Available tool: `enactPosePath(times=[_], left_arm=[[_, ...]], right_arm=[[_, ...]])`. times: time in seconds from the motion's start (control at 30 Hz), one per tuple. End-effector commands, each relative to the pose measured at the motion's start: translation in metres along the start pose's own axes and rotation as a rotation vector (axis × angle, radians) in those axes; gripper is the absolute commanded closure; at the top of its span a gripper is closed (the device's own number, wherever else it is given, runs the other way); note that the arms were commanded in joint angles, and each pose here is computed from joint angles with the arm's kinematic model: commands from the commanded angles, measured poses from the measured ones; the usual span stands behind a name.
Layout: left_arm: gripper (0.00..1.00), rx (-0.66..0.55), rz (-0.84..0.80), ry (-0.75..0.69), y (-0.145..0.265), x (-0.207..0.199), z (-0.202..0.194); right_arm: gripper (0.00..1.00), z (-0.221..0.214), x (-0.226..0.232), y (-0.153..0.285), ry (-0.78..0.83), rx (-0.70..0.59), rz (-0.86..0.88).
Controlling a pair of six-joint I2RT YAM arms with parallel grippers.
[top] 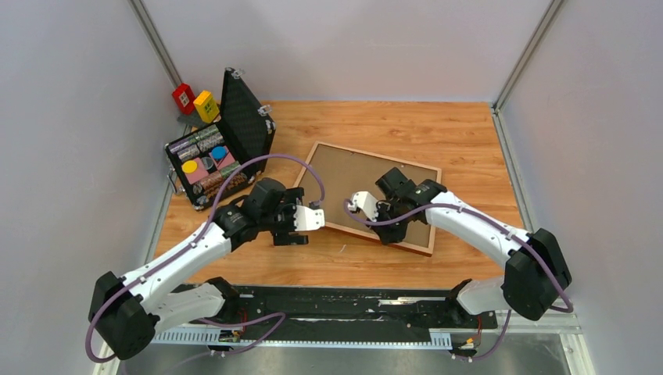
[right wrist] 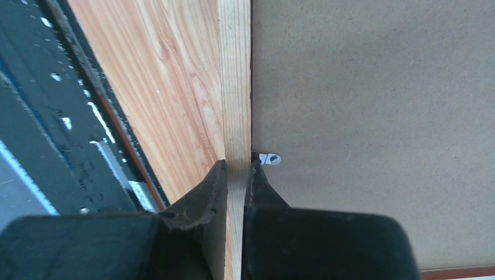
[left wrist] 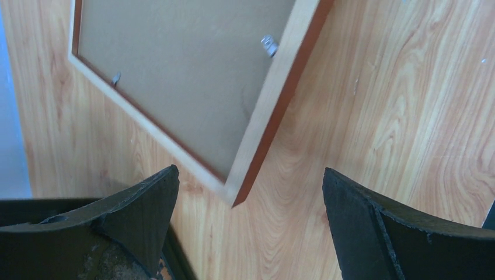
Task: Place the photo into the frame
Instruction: Turn over the photo frame at the center of the board.
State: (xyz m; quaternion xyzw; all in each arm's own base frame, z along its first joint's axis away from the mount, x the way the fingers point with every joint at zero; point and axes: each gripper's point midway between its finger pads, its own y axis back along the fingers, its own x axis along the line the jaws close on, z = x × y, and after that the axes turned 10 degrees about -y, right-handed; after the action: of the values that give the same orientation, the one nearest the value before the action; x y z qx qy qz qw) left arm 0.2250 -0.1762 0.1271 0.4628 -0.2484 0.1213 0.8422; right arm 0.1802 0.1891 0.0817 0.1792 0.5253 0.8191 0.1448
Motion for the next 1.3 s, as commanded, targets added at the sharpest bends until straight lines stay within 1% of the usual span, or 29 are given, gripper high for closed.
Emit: enactPosePath(times=[0.0,0.1,0.2,0.33,0.4,0.47,0.53,0.63,0.67,0.77,0.8,0.93,0.97,1.0,1.03,1.07,1.1,1.13,1.17,1.2,1.23,1.27], left_arm=[[0.00,-0.115,0.013,-0.098,0.003,0.020,0.043],[0.00,-0.120,0.015,-0.161,-0.002,0.022,0.053],[0.00,-0.124,0.074,-0.224,-0.012,0.032,0.061],[0.00,-0.126,0.152,-0.271,-0.027,0.047,0.065],[0.02,-0.128,0.176,-0.298,-0.034,0.052,0.067],[0.05,-0.122,0.183,-0.321,-0.040,0.056,0.067],[0.12,-0.113,0.187,-0.332,-0.044,0.060,0.068],[0.26,-0.096,0.192,-0.346,-0.048,0.063,0.069],[0.29,-0.082,0.194,-0.352,-0.050,0.064,0.067],[0.41,-0.067,0.218,-0.358,-0.051,0.069,0.069],[0.43,-0.059,0.221,-0.356,-0.052,0.071,0.069],[0.56,-0.033,0.229,-0.338,-0.049,0.078,0.071],[0.62,-0.025,0.224,-0.336,-0.046,0.080,0.073],[0.65,-0.017,0.212,-0.328,-0.047,0.079,0.073],[0.74,-0.008,0.205,-0.323,-0.045,0.081,0.075],[0.82,0.008,0.178,-0.315,-0.047,0.077,0.072],[0.86,0.009,0.183,-0.308,-0.044,0.082,0.076],[0.91,0.027,0.153,-0.295,-0.046,0.077,0.073],[0.94,0.027,0.157,-0.287,-0.044,0.082,0.076],[0.99,0.046,0.128,-0.273,-0.045,0.077,0.072],[1.00,0.051,0.133,-0.263,-0.043,0.083,0.075],[1.00,0.066,0.108,-0.248,-0.041,0.079,0.073]], right_arm=[[1.00,0.035,0.007,0.037,0.008,-0.120,0.075],[1.00,0.046,0.004,0.053,-0.012,-0.154,0.101],[1.00,0.055,0.001,0.066,-0.029,-0.191,0.128],[1.00,0.059,-0.004,0.077,-0.057,-0.214,0.149],[1.00,0.060,-0.005,0.081,-0.066,-0.223,0.157],[1.00,0.061,-0.007,0.085,-0.071,-0.229,0.163],[1.00,0.061,-0.009,0.089,-0.081,-0.233,0.169],[1.00,0.063,-0.012,0.094,-0.093,-0.245,0.177],[1.00,0.063,-0.013,0.095,-0.096,-0.247,0.178],[1.00,0.064,-0.016,0.098,-0.106,-0.247,0.180],[1.00,0.063,-0.017,0.098,-0.110,-0.244,0.178],[1.00,0.063,-0.021,0.100,-0.117,-0.241,0.159],[1.00,0.064,-0.023,0.101,-0.120,-0.243,0.151],[0.97,0.064,-0.025,0.102,-0.124,-0.246,0.139],[0.92,0.066,-0.027,0.104,-0.130,-0.252,0.125],[0.86,0.067,-0.030,0.106,-0.138,-0.257,0.108],[0.79,0.068,-0.032,0.108,-0.154,-0.263,0.093],[0.72,0.070,-0.035,0.111,-0.159,-0.272,0.073],[0.66,0.072,-0.038,0.114,-0.166,-0.284,0.048],[0.60,0.073,-0.041,0.118,-0.170,-0.296,0.021],[0.55,0.074,-0.044,0.123,-0.173,-0.309,-0.004],[0.51,0.076,-0.046,0.128,-0.176,-0.326,-0.032]])
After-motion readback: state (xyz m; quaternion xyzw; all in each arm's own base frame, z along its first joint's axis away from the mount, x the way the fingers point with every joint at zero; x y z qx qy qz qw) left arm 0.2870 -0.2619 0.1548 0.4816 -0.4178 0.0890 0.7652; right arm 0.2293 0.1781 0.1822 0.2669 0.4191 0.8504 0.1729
